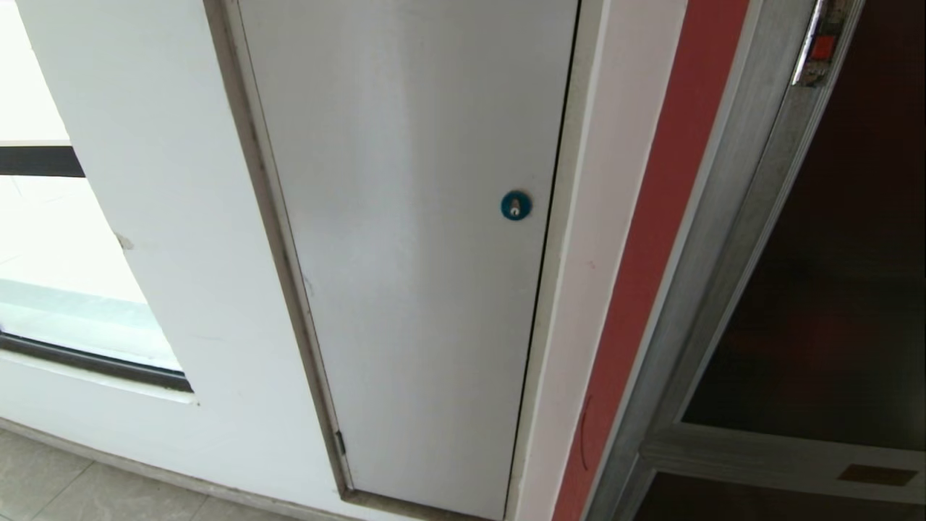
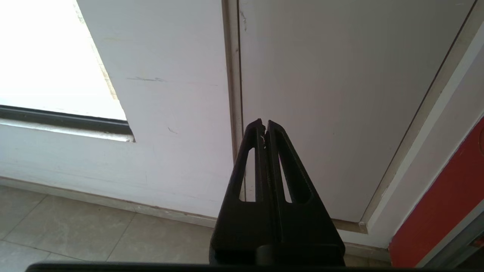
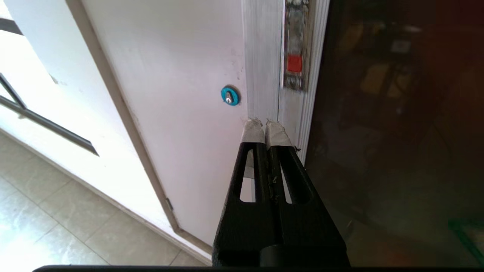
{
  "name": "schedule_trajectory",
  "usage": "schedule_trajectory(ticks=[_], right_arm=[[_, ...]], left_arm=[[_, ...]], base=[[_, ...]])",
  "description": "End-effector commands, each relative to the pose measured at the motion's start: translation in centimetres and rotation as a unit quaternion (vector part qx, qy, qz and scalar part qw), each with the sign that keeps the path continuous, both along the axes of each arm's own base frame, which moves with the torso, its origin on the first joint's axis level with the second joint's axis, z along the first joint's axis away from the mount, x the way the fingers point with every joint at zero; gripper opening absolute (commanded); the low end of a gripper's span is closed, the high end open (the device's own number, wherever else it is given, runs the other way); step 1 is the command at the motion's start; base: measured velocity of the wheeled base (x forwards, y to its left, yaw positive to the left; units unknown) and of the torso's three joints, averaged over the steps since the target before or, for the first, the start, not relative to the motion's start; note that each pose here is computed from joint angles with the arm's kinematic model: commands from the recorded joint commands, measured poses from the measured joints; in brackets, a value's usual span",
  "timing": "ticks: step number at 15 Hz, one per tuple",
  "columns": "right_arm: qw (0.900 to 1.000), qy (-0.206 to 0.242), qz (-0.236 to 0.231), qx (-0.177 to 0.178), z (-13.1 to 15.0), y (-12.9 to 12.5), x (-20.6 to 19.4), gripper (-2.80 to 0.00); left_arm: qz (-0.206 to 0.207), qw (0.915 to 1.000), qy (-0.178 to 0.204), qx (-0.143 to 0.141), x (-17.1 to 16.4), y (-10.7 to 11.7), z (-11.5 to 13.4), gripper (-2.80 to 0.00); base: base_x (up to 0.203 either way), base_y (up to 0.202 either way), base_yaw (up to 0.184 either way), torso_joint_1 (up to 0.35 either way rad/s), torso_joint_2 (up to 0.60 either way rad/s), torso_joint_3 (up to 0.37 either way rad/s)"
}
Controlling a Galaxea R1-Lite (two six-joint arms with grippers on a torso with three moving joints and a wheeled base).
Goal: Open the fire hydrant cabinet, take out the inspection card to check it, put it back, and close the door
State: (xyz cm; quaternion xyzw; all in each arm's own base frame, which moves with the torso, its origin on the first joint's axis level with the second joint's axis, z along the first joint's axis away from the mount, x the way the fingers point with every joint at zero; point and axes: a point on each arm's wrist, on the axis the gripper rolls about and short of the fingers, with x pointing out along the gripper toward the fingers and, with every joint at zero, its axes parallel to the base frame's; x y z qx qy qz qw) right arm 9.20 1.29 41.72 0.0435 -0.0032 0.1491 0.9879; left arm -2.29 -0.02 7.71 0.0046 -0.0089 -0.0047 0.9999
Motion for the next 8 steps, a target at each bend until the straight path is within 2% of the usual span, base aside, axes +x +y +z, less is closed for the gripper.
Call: schedule_trajectory(ticks=[1, 4, 8], right_arm=[[0.999, -0.046, -0.007, 0.003, -0.4, -0.5, -5.4, -2.8], [0.996, -0.088, -0.028, 0.006, -1.8, -1.1, -10.7, -2.8], [0.987, -0.137, -0.08, 0.012, -4.7, -1.6, -16.6, -2.8]], left_arm=[[0.0, 1.0, 0.003, 0.0, 0.1, 0.0, -0.2, -2.8], [0.0, 1.0, 0.003, 0.0, 0.1, 0.0, -0.2, -2.8], [0.0, 1.0, 0.003, 0.0, 0.1, 0.0, -0.2, -2.8]], base=[[0.0, 0.0, 0.0, 0.0, 0.0, 0.0], [0.0, 0.0, 0.0, 0.0, 0.0, 0.0], [0.0, 0.0, 0.0, 0.0, 0.0, 0.0]])
